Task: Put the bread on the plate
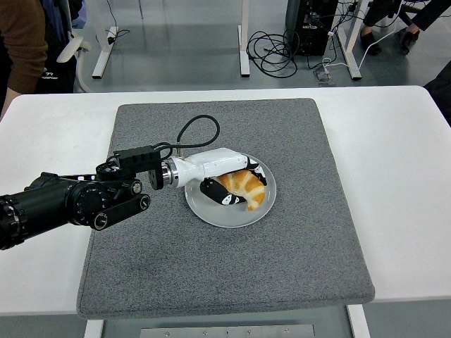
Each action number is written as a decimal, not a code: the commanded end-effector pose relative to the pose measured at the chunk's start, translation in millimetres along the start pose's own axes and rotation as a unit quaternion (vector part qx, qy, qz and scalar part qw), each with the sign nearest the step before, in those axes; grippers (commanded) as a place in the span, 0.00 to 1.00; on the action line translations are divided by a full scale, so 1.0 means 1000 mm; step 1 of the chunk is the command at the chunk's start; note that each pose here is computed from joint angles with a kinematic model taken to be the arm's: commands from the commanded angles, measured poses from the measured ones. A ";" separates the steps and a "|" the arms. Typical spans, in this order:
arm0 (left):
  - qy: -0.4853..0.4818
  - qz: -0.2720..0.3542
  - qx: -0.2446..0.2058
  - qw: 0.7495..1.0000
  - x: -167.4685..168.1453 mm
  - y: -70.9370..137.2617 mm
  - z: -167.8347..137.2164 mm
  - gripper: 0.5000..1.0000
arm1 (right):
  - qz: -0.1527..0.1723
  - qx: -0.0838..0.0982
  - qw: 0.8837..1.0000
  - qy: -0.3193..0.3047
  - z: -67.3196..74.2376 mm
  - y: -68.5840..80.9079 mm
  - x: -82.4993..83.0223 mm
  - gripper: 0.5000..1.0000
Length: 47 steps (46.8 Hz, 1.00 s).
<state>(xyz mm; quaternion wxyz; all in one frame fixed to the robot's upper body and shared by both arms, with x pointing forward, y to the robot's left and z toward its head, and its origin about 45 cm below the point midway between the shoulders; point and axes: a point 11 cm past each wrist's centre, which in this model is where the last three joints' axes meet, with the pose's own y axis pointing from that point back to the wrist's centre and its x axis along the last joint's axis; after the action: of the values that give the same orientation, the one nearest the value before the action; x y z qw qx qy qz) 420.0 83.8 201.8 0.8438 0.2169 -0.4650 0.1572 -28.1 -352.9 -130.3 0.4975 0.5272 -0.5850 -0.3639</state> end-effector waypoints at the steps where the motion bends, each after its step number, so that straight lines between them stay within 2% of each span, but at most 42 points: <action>1: 0.000 0.002 0.002 1.000 0.002 0.002 -0.002 0.00 | 0.000 0.000 1.000 0.000 0.000 0.000 0.000 1.00; 12: 0.002 0.007 0.008 1.000 0.006 0.005 -0.006 0.00 | 0.000 0.000 1.000 0.000 0.000 0.000 0.000 1.00; 20: 0.001 0.011 0.021 1.000 0.010 0.015 -0.016 0.00 | 0.000 0.000 1.000 0.000 0.000 0.000 0.000 1.00; 47: 0.008 0.017 0.024 1.000 0.007 0.017 -0.018 0.00 | 0.000 0.000 1.000 0.000 0.000 0.000 0.000 1.00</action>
<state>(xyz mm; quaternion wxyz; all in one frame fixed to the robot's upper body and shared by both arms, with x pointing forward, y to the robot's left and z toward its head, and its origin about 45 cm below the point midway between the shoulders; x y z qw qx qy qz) 427.7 108.6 201.7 0.8395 0.2289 -0.4573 0.1838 -28.1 -352.9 -130.3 0.4974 0.5272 -0.5850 -0.3639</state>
